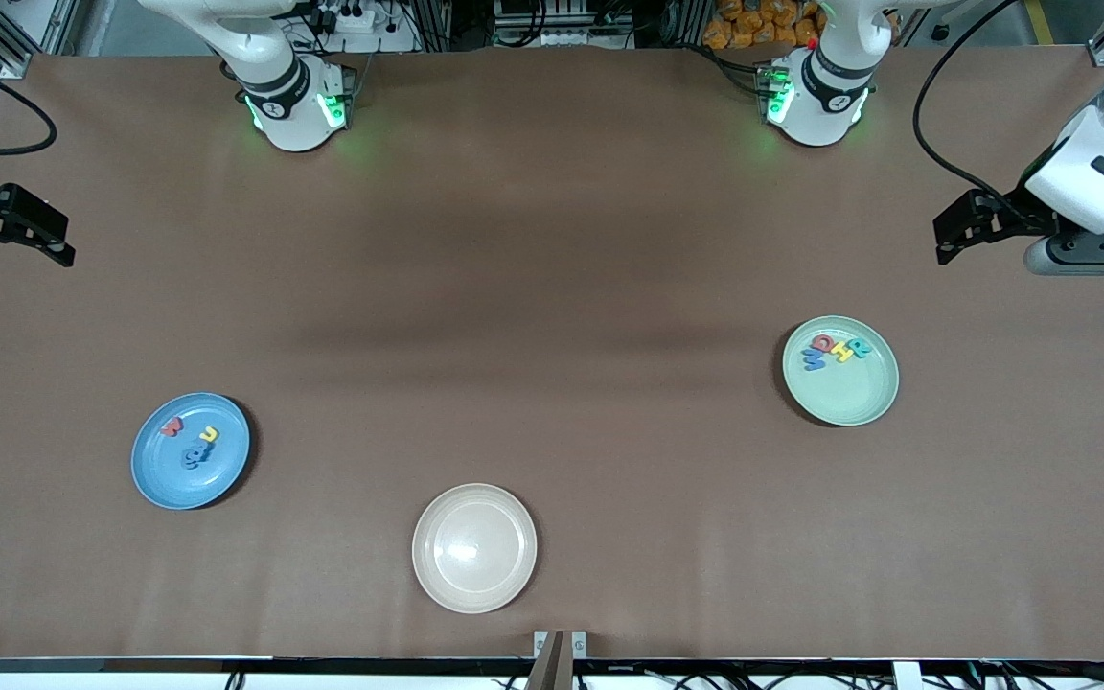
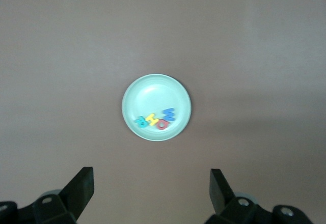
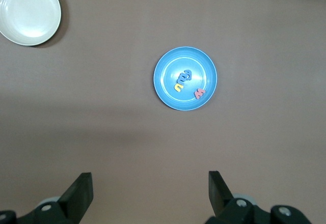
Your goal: Sort upper and lower case letters into plates
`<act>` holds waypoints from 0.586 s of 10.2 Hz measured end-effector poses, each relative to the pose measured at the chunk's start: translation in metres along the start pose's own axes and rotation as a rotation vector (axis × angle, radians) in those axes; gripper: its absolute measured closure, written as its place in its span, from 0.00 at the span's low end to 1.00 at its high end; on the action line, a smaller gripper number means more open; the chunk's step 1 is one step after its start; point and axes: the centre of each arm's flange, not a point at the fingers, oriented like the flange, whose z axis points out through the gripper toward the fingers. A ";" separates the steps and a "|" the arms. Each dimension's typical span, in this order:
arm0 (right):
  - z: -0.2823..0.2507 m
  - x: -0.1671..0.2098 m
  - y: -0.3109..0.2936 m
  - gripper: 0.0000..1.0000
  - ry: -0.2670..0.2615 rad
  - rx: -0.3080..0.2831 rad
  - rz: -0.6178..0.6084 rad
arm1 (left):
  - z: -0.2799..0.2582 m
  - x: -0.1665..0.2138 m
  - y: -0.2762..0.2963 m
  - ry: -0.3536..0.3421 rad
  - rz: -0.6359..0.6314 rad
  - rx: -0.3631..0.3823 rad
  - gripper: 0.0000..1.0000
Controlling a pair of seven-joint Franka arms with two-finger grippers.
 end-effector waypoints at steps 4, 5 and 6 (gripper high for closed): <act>0.000 0.000 -0.001 0.00 0.001 0.013 -0.001 | 0.000 0.002 0.001 0.014 -0.019 -0.039 0.00; 0.000 0.000 -0.002 0.00 0.002 0.018 0.000 | 0.000 0.002 0.001 0.014 -0.019 -0.039 0.00; -0.001 0.000 -0.001 0.00 0.003 0.019 0.001 | 0.000 0.002 0.001 0.014 -0.007 -0.037 0.00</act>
